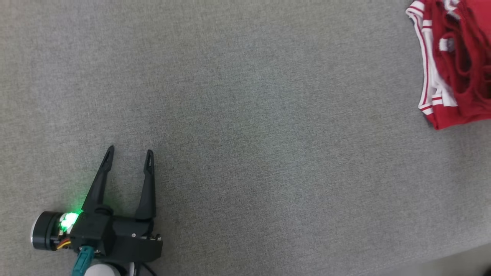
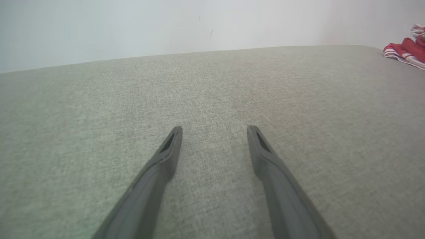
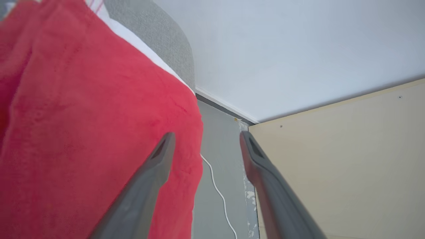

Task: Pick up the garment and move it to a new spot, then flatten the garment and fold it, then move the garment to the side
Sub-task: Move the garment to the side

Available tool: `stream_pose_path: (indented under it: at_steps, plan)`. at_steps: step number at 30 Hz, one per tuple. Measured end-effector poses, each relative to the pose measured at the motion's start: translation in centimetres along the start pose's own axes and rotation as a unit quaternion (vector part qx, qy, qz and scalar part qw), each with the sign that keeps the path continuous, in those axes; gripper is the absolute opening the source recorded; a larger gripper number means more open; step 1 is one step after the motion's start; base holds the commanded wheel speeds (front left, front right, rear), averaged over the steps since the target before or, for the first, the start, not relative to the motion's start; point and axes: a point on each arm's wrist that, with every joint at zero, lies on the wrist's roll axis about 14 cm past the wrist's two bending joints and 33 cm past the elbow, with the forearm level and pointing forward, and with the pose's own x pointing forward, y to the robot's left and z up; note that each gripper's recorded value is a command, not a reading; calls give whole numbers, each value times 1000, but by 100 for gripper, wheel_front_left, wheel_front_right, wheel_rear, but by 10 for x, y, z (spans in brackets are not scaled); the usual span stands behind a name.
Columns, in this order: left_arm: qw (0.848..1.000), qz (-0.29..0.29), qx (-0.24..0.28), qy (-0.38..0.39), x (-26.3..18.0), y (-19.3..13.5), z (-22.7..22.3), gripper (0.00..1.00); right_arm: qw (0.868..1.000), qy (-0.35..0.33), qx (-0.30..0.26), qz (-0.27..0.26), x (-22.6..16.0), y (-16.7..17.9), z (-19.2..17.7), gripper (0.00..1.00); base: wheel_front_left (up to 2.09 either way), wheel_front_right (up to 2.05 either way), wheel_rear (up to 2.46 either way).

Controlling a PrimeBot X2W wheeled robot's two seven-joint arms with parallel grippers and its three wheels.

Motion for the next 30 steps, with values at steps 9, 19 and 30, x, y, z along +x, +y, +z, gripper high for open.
stream_pose_path:
  at_steps: [9,19,30]
  plan:
    - [998,-11,-36,-57,-10,-15,50,100,983,-172,52,27,-45,34,60,100,0,0,0]
    - [993,65,-72,-71,-64,8,73,100,939,-267,203,82,-128,91,74,100,0,0,0]
    - [987,111,-64,-96,-111,21,94,100,881,-304,341,125,-189,144,84,100,0,0,0]
